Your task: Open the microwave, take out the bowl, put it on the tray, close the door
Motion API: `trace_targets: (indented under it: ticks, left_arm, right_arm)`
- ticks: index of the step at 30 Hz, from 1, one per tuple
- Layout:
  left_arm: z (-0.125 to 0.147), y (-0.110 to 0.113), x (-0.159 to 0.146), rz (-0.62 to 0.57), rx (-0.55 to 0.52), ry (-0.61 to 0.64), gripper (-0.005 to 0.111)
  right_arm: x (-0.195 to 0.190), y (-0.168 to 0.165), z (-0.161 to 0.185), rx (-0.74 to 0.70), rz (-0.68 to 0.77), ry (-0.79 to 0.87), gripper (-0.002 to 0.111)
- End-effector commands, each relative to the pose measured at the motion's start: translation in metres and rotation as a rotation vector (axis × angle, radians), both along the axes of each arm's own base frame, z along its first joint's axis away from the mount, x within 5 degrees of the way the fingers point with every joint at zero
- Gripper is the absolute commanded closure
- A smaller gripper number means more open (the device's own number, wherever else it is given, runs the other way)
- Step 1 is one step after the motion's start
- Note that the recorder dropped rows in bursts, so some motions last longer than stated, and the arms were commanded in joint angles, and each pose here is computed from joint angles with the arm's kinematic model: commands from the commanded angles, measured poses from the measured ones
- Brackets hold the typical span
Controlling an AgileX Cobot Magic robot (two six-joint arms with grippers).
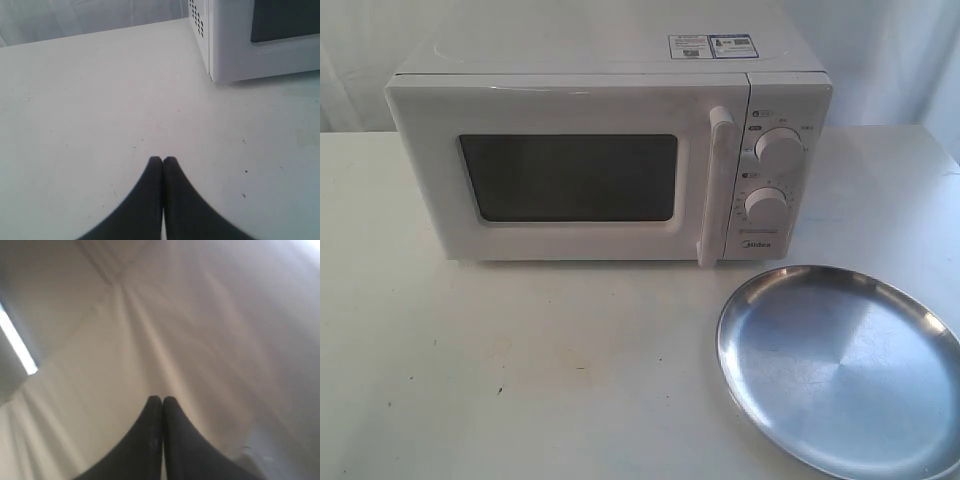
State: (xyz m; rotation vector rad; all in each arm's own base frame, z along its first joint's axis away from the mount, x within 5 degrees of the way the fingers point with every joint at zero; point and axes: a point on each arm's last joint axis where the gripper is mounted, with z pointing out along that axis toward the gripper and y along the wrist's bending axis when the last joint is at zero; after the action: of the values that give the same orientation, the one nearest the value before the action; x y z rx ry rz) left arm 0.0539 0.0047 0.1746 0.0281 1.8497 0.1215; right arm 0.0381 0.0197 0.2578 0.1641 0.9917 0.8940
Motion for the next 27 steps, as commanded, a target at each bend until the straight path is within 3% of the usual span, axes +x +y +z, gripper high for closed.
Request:
trace_targets:
  ticks: [1,4,10,14,18,23,27]
  left_arm:
    - [-0.001,0.000,0.000,0.000,-0.009,0.000,0.107]
    - [-0.001,0.000,0.000,0.000,-0.009,0.000,0.107]
    - [-0.001,0.000,0.000,0.000,-0.009,0.000,0.107]
    - [-0.001,0.000,0.000,0.000,-0.009,0.000,0.107]
    - [-0.001,0.000,0.000,0.000,-0.009,0.000,0.107]
    - [-0.001,0.000,0.000,0.000,-0.009,0.000,0.107]
    - [-0.001,0.000,0.000,0.000,-0.009,0.000,0.107]
  right_arm:
    - [-0.026,0.027,0.032,-0.200,0.264,-0.331,0.108]
    - [-0.023,0.033,0.057,-0.287,0.269,-0.358,0.108]
    - [0.019,0.037,0.086,-0.292,0.266,-0.210,0.108]
    - [0.055,0.047,0.097,-0.372,0.321,-0.141,0.108]
    - [0.094,0.062,0.081,-0.541,0.410,-0.071,0.108]
    - [0.125,0.079,0.031,-0.909,0.527,-0.126,0.108]
    - [0.158,0.081,-0.010,-0.940,0.558,0.064,0.108]
